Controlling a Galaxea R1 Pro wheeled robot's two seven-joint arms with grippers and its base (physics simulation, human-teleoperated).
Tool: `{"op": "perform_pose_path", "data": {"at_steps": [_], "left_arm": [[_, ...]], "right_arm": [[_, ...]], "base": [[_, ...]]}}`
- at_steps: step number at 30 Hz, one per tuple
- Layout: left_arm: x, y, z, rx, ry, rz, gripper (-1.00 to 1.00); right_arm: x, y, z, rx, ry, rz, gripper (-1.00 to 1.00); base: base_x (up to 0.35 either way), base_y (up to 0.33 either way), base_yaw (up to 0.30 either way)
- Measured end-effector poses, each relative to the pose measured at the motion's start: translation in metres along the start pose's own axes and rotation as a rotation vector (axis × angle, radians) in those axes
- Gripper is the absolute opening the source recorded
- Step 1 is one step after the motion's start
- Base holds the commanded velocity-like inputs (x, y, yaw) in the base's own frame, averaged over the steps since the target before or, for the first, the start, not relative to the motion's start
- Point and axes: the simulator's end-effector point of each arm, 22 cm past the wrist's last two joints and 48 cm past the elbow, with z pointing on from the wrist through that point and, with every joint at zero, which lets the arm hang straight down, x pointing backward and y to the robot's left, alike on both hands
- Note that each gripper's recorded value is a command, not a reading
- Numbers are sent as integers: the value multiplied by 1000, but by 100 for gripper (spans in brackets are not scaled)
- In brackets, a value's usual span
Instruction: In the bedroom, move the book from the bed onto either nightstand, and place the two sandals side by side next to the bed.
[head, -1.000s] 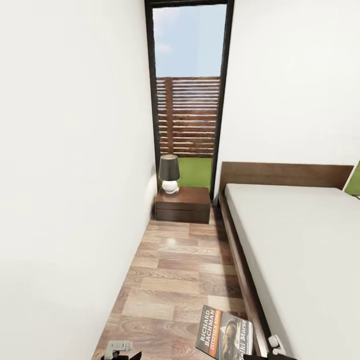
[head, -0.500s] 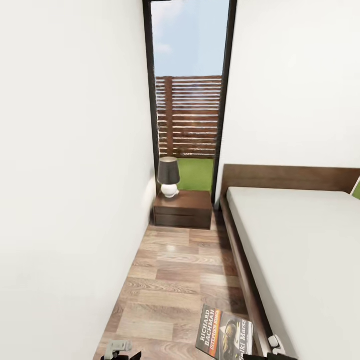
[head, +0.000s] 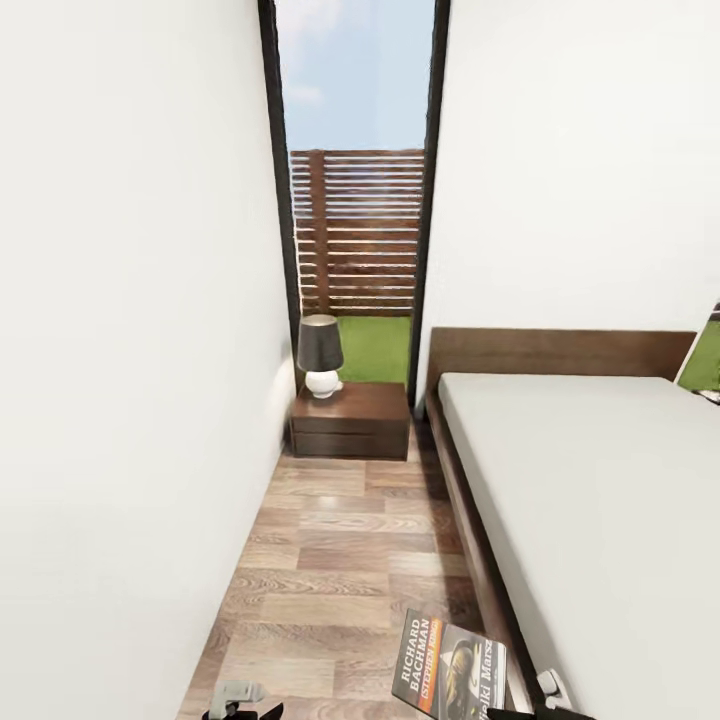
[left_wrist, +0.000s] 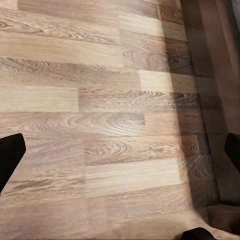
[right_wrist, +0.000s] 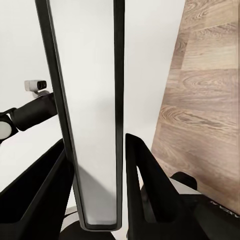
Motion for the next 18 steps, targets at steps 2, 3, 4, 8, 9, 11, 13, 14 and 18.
{"op": "perform_pose_path", "data": {"at_steps": [2, 3, 4, 8, 9, 11, 13, 14, 18], "left_arm": [[0, 0, 0, 0, 0, 0, 100], [0, 0, 0, 0, 0, 0, 100], [0, 0, 0, 0, 0, 0, 100], [0, 1, 0, -1, 0, 0, 100], [0, 1, 0, -1, 0, 0, 100], [0, 0, 0, 0, 0, 0, 100], [0, 0, 0, 0, 0, 0, 100], [0, 0, 0, 0, 0, 0, 100], [0, 0, 0, 0, 0, 0, 100]], "right_arm": [[0, 0, 0, 0, 0, 0, -100], [0, 0, 0, 0, 0, 0, -100], [0, 0, 0, 0, 0, 0, -100], [0, 0, 0, 0, 1, 0, -100], [0, 0, 0, 0, 1, 0, -100], [0, 0, 0, 0, 1, 0, -100], [0, 0, 0, 0, 2, 0, -100], [0, 0, 0, 1, 2, 0, -100], [1, 0, 1, -1, 2, 0, -100]], "base": [[304, 0, -10], [310, 0, -5], [313, 0, -3], [314, 0, -1], [311, 0, 0], [310, 0, 0], [309, 0, 0], [309, 0, 0], [308, 0, 0]]}}
